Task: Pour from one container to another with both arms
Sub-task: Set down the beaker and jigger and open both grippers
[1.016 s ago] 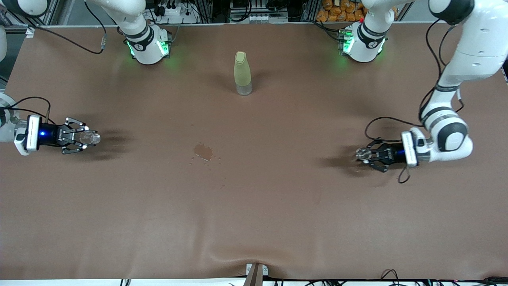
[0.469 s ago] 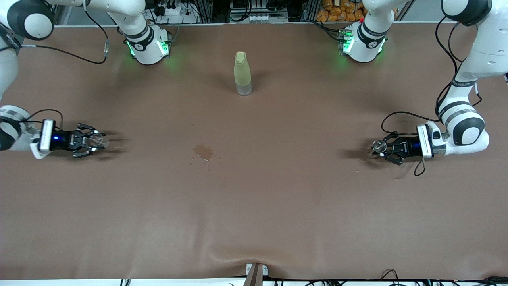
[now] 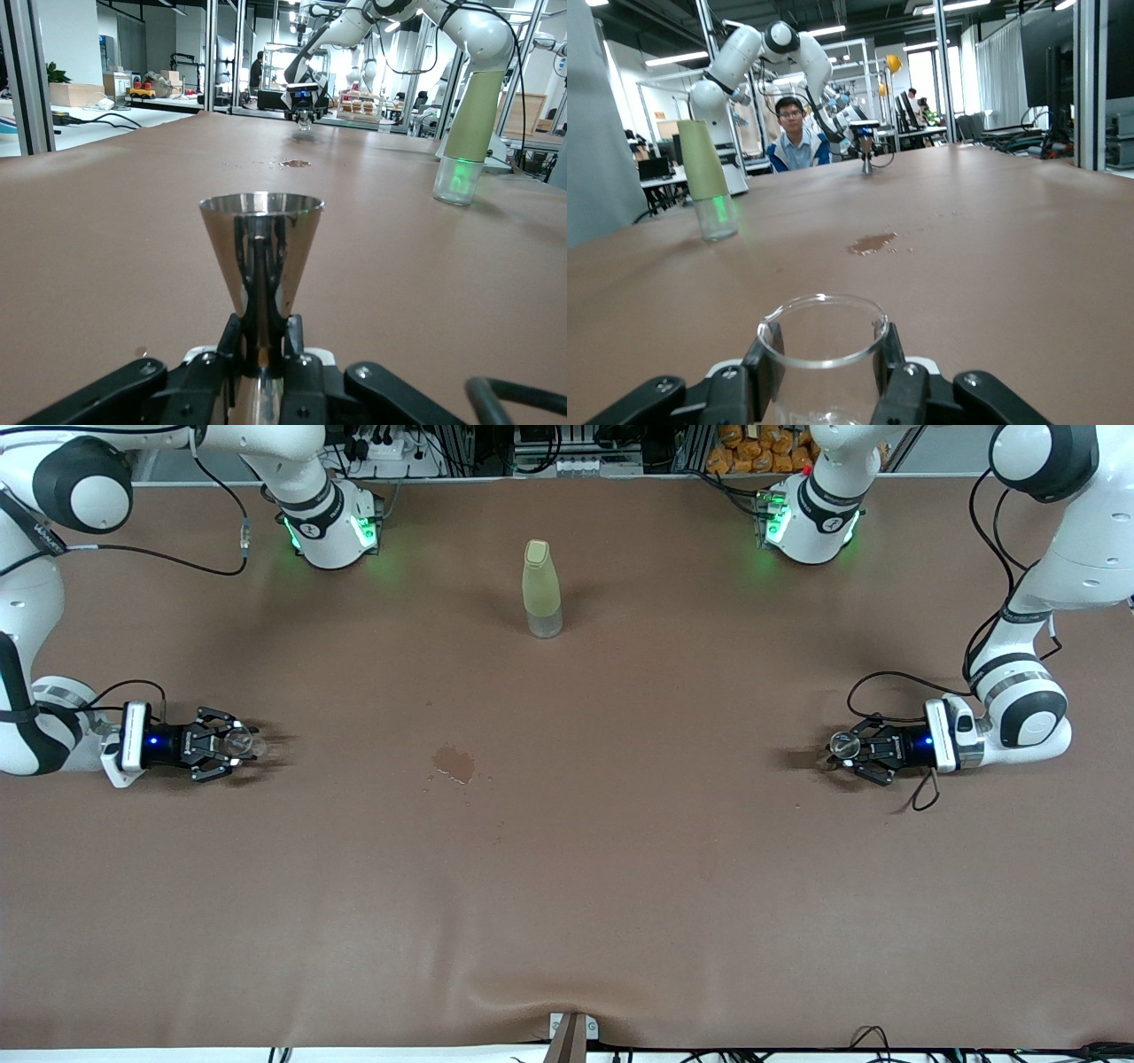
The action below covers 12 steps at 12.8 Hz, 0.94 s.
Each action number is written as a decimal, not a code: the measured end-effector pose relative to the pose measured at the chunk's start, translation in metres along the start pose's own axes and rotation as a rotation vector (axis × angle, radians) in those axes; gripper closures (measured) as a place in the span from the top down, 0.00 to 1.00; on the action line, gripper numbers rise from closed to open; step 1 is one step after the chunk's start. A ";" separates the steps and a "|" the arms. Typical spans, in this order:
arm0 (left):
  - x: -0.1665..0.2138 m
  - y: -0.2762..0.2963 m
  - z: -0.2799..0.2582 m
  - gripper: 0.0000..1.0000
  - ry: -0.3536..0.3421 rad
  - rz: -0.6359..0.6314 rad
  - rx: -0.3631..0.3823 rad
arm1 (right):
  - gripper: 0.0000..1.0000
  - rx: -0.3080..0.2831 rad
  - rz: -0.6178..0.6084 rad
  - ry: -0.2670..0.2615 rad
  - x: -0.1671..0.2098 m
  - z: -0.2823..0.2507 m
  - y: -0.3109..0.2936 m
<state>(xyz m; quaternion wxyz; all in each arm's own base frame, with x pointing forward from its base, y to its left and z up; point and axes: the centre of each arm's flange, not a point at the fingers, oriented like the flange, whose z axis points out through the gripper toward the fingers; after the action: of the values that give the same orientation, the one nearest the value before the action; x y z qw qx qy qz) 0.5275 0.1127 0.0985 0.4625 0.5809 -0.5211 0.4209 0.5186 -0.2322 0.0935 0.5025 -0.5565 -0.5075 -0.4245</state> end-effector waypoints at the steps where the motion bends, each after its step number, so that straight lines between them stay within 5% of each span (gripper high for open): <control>1: 0.000 0.000 -0.001 0.21 0.002 0.000 0.001 | 0.49 -0.005 -0.002 -0.008 0.000 -0.001 0.001; 7: -0.004 0.002 0.000 0.21 0.006 0.013 0.000 | 0.50 -0.006 0.003 -0.007 -0.004 0.000 0.001; 9: -0.005 0.002 0.000 0.26 0.007 0.012 0.000 | 0.64 -0.006 0.000 -0.007 -0.005 0.000 0.001; 12: -0.005 0.002 -0.002 0.38 0.008 0.012 0.003 | 0.64 -0.025 -0.038 0.005 -0.003 -0.001 0.004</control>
<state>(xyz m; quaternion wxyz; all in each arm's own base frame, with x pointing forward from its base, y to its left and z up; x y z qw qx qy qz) 0.5247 0.1152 0.0942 0.4613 0.5767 -0.5220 0.4268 0.5221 -0.2331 0.0903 0.4886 -0.5519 -0.5113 -0.4419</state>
